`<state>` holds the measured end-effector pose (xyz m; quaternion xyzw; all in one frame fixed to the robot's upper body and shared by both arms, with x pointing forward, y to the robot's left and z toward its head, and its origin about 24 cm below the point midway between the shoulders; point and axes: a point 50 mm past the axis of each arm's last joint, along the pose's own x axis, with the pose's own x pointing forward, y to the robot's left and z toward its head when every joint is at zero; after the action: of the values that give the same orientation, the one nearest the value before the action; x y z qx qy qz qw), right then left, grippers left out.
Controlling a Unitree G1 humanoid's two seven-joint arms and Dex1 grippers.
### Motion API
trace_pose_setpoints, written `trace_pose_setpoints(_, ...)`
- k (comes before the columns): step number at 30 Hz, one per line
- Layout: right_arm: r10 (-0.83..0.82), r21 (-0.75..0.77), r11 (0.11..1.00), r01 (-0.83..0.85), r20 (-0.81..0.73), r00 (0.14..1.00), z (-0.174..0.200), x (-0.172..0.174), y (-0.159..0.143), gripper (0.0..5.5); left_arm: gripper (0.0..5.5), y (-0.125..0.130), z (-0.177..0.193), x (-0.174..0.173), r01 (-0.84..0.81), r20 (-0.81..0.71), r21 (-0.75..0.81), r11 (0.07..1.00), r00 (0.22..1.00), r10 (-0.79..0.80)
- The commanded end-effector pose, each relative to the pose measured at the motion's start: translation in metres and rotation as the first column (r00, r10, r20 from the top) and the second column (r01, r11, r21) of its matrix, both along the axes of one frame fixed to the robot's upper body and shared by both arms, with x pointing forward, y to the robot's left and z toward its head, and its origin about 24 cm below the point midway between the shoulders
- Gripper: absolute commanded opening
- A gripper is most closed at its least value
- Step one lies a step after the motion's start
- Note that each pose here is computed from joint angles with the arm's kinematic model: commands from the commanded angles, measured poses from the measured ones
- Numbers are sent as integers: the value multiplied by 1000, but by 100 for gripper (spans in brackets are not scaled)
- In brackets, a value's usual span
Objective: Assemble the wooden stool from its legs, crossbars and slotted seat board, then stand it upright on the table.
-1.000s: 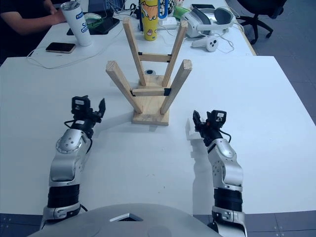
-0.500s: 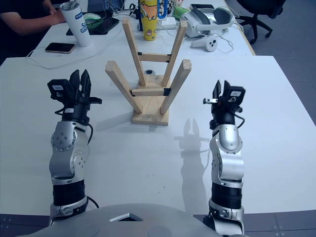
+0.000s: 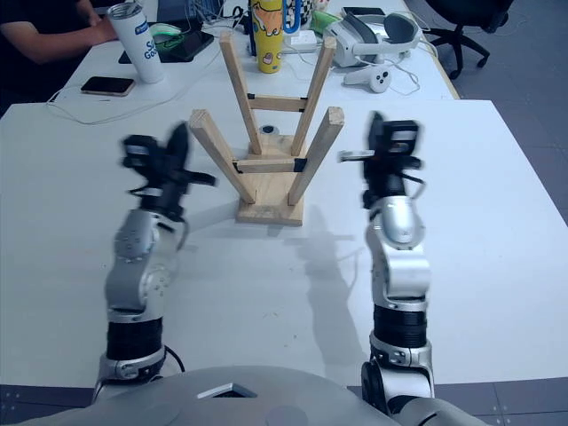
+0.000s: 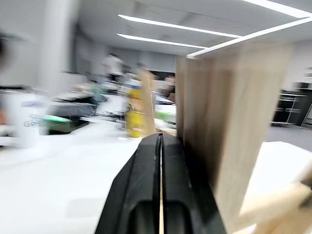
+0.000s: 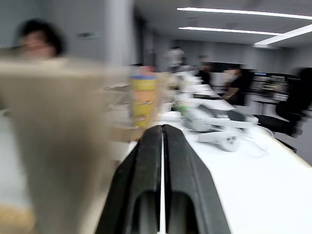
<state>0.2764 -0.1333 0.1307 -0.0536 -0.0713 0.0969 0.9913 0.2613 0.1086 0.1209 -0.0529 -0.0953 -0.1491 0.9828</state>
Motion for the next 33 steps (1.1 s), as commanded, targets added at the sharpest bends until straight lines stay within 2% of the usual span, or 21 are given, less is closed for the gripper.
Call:
trace_pose_setpoints(1, 84, -111, 987, -114, -248, 965, -43, -5, 14, 0, 1, -7, -13, 8, 48, -108, 47, 998, 993, -42)
trace_pose_setpoints(7, -49, -142, 990, 1, -336, 940, -62, -6, -23, 0, 1, 42, -25, 11, -216, -155, 126, 968, 960, 235)
trace_pose_setpoints(10, -153, -102, 987, 127, -311, 938, -59, -3, -45, 0, 1, 60, -13, 11, -343, -73, 118, 932, 933, 352)
trace_pose_setpoints(12, -205, -54, 979, 198, -198, 959, -39, 1, -54, 0, 1, 68, 6, 10, -407, 41, 101, 908, 913, 405)
trace_pose_setpoints(14, -182, -7, 983, 182, -37, 983, -9, 7, -47, 0, 1, 54, 19, 11, -340, 121, 88, 936, 937, 328)
trace_pose_setpoints(16, -38, -43, 998, 40, 46, 998, 8, 13, -18, 0, 1, 29, 20, 15, -194, 126, 75, 978, 975, 184)
trace_pose_setpoints(18, 177, -127, 974, -186, -77, 981, -6, 14, 22, 0, 1, 7, 16, 18, -53, 92, 83, 995, 995, 45)
trace_pose_setpoints(19, 269, -152, 939, -308, -229, 935, -28, 9, 41, 0, 1, -10, 5, 19, 52, 12, 111, 992, 998, -53)
trace_pose_setpoints(21, 285, -112, 932, -344, -359, 889, -50, 0, 51, 0, 1, -22, -9, 19, 114, -89, 123, 986, 991, -104)
trace_pose_setpoints(23, 229, -129, 942, -309, -429, 874, -64, -4, 40, 0, 1, -12, -17, 19, 60, -139, 149, 987, 989, -39)
trace_pose_setpoints(26, 133, -171, 953, -250, -503, 854, -82, -6, 14, 0, 1, 19, -32, 19, -63, -197, 200, 978, 975, 103)
trace_pose_setpoints(30, 110, -170, 957, -237, -542, 833, -96, -11, -7, 0, 1, 84, -42, 4, -329, -197, 229, 916, 906, 375)
trace_pose_setpoints(33, 121, -173, 946, -273, -593, 796, -108, -20, -5, 0, 1, 97, -67, -10, -238, -324, 286, 928, 888, 327)
